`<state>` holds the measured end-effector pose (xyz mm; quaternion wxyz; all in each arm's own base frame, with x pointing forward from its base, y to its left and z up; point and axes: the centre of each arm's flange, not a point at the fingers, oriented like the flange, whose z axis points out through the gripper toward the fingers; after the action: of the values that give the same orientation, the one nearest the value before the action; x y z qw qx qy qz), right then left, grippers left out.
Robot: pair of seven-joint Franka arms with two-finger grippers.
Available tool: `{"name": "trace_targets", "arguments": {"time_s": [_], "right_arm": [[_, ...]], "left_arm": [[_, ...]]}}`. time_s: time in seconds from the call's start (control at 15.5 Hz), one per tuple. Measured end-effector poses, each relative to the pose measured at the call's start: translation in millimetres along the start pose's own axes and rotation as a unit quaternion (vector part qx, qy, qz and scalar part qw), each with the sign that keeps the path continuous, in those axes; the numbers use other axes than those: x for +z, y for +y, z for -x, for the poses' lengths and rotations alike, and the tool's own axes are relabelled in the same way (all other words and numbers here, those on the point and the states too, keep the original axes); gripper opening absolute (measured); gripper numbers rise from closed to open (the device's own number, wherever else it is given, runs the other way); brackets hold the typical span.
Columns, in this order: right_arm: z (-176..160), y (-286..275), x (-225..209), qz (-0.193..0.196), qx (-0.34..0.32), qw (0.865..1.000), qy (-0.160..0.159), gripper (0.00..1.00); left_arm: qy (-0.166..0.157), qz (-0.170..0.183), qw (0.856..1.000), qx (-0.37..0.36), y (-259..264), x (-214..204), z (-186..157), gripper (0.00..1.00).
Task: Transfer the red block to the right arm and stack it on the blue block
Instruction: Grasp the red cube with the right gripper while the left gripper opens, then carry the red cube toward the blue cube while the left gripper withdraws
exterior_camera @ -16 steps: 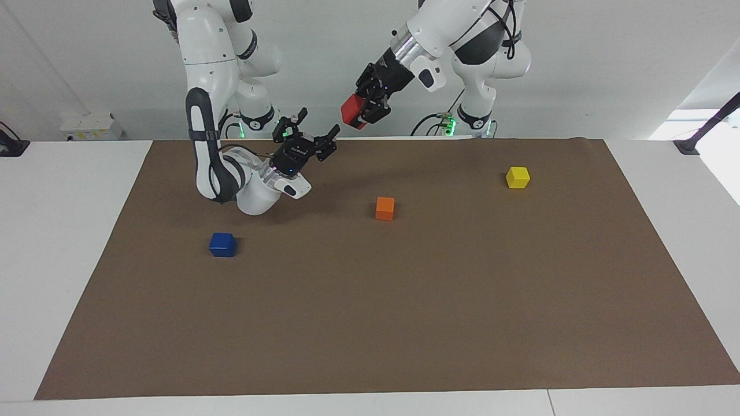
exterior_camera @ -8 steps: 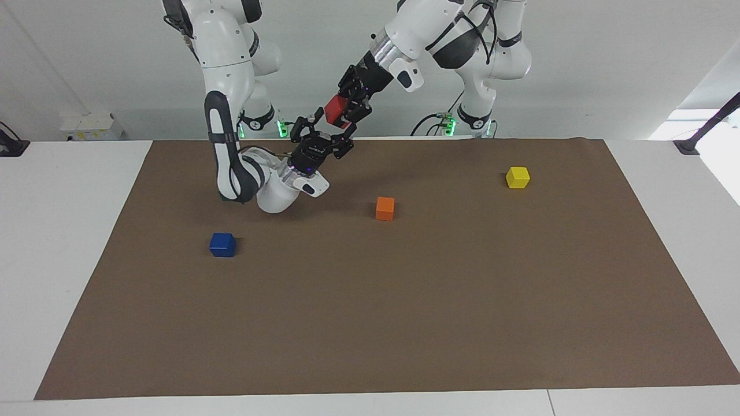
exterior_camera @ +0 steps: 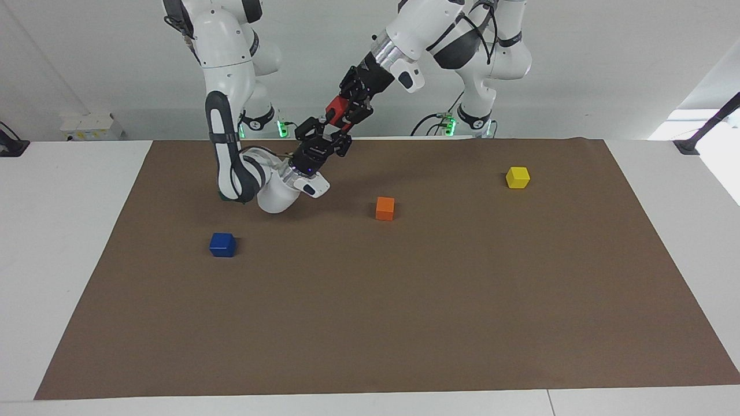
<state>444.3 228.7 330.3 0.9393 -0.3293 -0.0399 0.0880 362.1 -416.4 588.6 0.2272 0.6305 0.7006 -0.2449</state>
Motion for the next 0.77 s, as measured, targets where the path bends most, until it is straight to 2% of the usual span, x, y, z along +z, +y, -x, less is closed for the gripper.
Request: {"name": "trace_targets", "arguments": {"time_s": [0.13,0.39,0.58,0.77], "right_arm": [[-0.5,0.9,0.9,0.001,-0.003,1.0,0.0,0.55],[-3.2,6.6,2.4,0.015,-0.017,1.0,0.006,0.55],[-11.1,6.8,2.2,0.027,-0.027,0.999,0.018,0.55],[-10.2,-0.8,9.9,0.018,-0.027,0.999,0.006,0.55]], "left_arm": [[0.0,0.002,1.0,-0.002,1.0,-1.1,-1.0,0.57],[0.009,0.005,1.0,-0.022,22.0,-14.2,-17.4,0.99],[0.026,0.0,1.0,0.004,40.6,-34.5,-38.6,1.0],[0.04,0.037,0.998,0.033,100.0,-81.2,-98.1,1.0]]}}
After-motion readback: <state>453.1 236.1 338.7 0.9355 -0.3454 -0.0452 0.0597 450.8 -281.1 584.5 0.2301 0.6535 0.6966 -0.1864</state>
